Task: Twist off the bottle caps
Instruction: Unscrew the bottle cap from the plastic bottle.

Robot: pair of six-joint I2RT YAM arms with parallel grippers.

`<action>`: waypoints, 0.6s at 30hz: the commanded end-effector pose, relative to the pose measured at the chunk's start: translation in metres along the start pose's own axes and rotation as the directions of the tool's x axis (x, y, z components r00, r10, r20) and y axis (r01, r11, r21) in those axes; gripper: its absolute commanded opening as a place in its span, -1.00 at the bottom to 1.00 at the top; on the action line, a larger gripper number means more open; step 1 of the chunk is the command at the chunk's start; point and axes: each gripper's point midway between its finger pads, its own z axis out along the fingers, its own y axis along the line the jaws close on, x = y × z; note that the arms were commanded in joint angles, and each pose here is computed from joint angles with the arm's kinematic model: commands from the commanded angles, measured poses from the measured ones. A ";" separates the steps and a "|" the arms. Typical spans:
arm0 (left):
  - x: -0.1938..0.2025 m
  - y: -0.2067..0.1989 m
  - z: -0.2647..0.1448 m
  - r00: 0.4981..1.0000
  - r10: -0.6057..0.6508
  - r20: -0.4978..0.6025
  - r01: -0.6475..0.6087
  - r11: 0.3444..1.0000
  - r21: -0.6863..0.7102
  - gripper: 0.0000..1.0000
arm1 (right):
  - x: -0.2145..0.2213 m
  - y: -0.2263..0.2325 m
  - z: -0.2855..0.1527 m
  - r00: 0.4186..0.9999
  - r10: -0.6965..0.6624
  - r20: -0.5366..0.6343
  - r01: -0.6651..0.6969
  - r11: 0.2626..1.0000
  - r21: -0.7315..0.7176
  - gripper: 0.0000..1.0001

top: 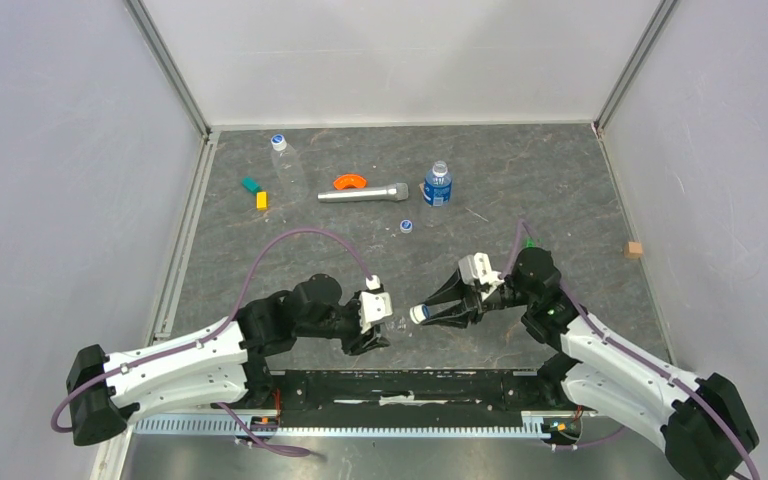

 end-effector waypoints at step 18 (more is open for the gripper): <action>-0.019 0.074 -0.012 0.998 0.055 0.027 -0.039 0.909 -0.414 -0.79 | -0.037 -0.046 -0.020 0.827 0.392 0.404 -0.528 0.788 0.316 0.34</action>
